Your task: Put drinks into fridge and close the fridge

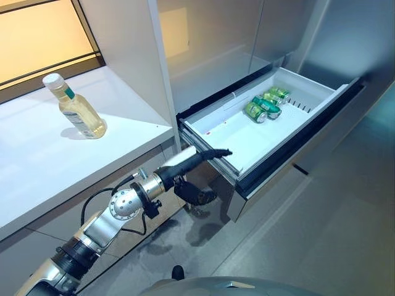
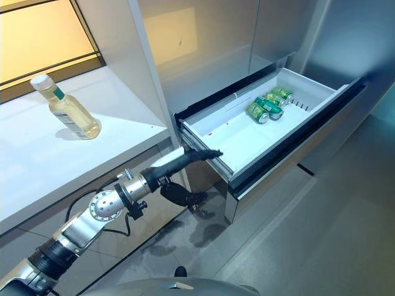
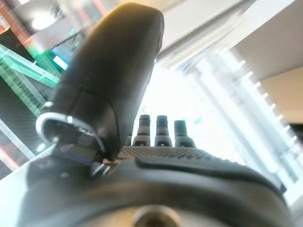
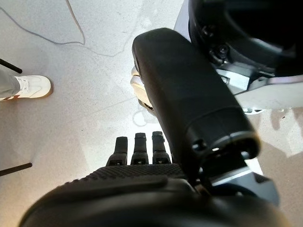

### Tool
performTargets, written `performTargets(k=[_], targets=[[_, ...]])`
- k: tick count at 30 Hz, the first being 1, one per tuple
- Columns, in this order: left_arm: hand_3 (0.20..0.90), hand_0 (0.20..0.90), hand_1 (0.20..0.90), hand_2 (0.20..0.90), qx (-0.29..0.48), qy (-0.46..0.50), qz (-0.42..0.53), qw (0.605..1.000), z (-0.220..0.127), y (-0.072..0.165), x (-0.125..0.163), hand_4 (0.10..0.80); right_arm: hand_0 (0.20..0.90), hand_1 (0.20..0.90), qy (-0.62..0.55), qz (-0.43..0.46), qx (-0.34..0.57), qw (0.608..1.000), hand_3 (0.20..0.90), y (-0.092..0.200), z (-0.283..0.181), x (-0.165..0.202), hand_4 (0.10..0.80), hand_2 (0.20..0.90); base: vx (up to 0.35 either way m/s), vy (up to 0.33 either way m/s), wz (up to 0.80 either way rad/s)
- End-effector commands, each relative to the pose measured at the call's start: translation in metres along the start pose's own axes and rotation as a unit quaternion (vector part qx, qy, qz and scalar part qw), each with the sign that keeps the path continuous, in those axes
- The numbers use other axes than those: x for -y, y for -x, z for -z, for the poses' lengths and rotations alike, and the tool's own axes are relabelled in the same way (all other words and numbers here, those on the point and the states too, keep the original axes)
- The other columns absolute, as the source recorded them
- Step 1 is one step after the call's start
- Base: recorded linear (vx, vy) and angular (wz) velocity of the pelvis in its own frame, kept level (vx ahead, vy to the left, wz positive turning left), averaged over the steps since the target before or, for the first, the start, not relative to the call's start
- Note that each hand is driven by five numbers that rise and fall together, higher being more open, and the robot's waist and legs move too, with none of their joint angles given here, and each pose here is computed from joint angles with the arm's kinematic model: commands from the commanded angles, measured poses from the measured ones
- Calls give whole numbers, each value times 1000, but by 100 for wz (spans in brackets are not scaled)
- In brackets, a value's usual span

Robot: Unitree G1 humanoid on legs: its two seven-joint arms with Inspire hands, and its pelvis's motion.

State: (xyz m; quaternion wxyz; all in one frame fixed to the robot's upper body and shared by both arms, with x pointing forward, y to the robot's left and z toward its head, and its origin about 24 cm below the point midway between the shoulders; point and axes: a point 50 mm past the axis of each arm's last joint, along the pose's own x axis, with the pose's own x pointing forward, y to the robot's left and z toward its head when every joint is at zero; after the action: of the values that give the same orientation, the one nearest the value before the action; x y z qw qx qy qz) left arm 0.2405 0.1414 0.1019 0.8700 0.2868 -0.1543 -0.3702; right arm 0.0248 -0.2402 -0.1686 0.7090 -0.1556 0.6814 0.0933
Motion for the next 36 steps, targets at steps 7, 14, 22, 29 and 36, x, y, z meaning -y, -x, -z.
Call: performTargets(k=[7, 14, 22, 29, 36], targets=[[900, 900, 900, 900, 209, -117, -224, 945, -80, 10, -89, 800, 900, 900, -51, 5, 75, 996, 900, 0, -35, 5, 800, 900, 0, 0, 0], [900, 900, 900, 900, 206, -169, -330, 906, -86, 24, -109, 800, 900, 900, -55, 2, 71, 996, 900, 0, -31, 2, 800, 900, 15, -2, 5], [900, 900, 900, 900, 139, -175, -535, 815, -59, 64, -137, 800, 900, 900, -64, -1, 67, 996, 900, -1, -29, -1, 800, 900, 0, 0, 0], [900, 900, 900, 900, 72, -163, -617, 767, -36, 82, -137, 800, 900, 900, -65, -7, 64, 996, 900, -1, -31, -2, 800, 900, 0, 0, 0], [900, 900, 900, 900, 2, -134, -637, 759, -15, 84, -142, 800, 900, 900, -60, -7, 62, 996, 900, 0, -33, 0, 800, 900, 4, -2, 2]])
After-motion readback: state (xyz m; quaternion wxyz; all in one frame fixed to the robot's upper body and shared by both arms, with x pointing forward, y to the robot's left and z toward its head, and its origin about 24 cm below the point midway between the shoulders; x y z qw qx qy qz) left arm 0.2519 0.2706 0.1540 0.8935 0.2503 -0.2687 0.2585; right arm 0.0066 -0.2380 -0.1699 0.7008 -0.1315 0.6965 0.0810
